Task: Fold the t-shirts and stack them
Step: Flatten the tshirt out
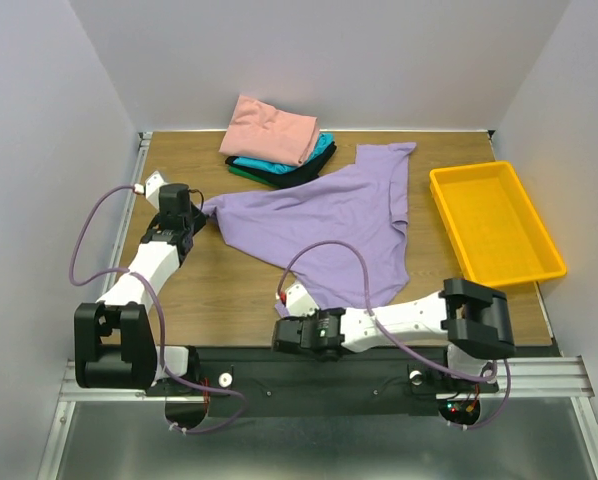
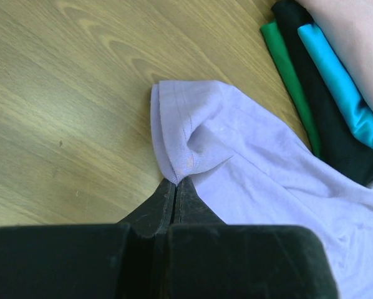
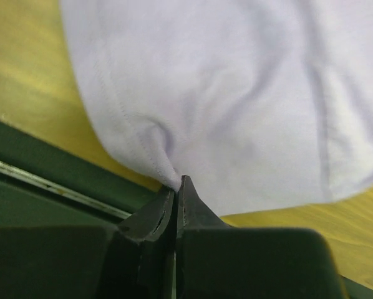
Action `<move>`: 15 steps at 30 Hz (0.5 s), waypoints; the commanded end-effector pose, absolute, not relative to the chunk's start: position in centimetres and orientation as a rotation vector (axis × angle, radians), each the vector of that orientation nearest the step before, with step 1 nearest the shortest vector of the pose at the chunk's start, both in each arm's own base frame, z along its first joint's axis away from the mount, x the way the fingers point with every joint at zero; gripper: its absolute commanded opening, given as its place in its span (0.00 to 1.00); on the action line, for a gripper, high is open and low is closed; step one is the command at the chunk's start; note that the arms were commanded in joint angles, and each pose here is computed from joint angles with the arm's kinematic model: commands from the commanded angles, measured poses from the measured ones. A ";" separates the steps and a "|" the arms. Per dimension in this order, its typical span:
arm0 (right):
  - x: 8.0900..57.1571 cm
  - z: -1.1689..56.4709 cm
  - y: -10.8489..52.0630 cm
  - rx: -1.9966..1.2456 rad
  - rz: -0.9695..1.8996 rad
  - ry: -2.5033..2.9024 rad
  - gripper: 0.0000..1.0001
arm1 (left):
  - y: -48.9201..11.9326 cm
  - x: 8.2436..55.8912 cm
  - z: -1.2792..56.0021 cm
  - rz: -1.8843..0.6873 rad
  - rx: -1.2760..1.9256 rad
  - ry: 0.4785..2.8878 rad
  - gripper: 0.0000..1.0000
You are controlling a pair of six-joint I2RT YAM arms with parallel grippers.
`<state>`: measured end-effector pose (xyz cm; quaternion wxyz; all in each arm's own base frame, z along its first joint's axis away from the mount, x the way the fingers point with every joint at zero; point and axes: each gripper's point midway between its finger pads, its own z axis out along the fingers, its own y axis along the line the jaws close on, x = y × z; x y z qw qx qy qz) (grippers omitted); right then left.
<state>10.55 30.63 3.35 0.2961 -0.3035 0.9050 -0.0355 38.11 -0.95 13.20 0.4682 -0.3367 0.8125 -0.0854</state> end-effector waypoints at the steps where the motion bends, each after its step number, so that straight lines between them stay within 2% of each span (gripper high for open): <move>1: 14.9 10.2 28.9 -0.548 -0.111 2.246 0.00 | -0.7 38.0 16.9 -0.238 -0.815 1.916 0.00; 4: 18.7 15.0 26.2 -0.328 -0.090 2.178 0.00 | -0.6 37.5 18.6 -0.250 -0.826 1.883 0.00; 8: 25.9 21.6 19.4 0.020 -0.207 2.031 0.00 | -0.4 37.3 20.5 -0.263 -0.836 1.832 0.00; 13: 32.2 27.1 12.9 0.200 -0.324 1.938 0.00 | -0.2 38.1 21.5 -0.250 -0.837 1.820 0.00; 15: 34.1 28.9 12.1 0.182 -0.311 1.920 0.00 | -0.2 38.7 22.2 -0.253 -0.832 1.819 0.00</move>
